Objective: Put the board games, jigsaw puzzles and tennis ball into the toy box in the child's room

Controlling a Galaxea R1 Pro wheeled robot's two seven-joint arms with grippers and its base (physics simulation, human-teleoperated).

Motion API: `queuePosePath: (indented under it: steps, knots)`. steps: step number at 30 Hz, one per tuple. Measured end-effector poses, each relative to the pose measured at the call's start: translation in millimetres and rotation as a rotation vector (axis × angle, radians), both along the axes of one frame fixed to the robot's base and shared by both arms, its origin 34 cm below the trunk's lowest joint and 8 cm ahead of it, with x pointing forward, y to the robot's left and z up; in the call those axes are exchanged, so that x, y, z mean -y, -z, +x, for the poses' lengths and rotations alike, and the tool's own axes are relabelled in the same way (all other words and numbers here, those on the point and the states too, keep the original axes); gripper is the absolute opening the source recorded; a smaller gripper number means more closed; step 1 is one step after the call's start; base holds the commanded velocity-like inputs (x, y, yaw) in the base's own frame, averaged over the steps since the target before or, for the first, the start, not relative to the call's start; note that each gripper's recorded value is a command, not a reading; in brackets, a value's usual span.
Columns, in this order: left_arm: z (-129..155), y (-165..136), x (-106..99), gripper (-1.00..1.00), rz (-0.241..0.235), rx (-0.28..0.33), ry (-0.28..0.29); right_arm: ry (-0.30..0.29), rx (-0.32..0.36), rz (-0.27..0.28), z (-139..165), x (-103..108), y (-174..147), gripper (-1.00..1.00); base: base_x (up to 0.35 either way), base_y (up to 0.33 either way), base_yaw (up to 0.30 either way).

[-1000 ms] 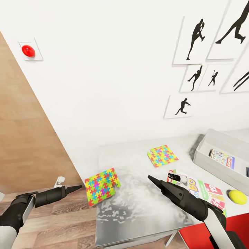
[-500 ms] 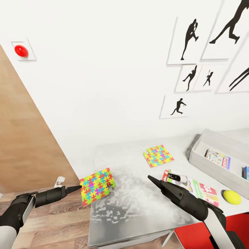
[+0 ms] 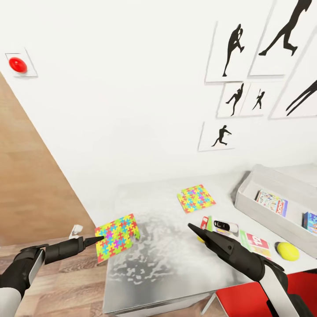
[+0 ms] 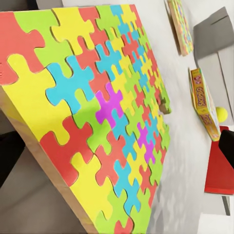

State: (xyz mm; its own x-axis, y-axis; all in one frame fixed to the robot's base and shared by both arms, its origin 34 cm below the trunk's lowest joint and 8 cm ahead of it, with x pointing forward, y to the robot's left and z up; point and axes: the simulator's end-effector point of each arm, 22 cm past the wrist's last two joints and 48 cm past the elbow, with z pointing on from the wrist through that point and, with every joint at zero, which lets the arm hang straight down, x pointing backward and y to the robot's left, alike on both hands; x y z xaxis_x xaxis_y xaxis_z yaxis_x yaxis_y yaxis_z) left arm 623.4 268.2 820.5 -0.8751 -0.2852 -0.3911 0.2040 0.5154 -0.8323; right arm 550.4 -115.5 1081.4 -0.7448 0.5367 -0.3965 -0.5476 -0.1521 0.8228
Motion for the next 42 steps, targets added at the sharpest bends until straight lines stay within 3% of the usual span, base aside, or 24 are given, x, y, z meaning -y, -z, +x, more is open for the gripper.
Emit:
queuePosePath:
  steps: [15, 16, 42]
  knots:
    - [0, 0, 0, 1.00, 0.000, 0.001, -0.001, 0.000, 0.000, 0.000, 0, 0, 0, 1.00, 0.000, -0.007, 0.000]
    - [0, 0, -1, -1.00, 0.001, 0.001, -0.001, 0.000, 0.000, 0.000, 0, 0, 0, 1.00, 0.000, 0.000, 0.000]
    - [3, -12, -7, -1.00, -0.012, 0.010, -0.031, 0.000, 0.000, 0.000, -2, 0, -8, 1.00, 0.000, 0.000, 0.000]
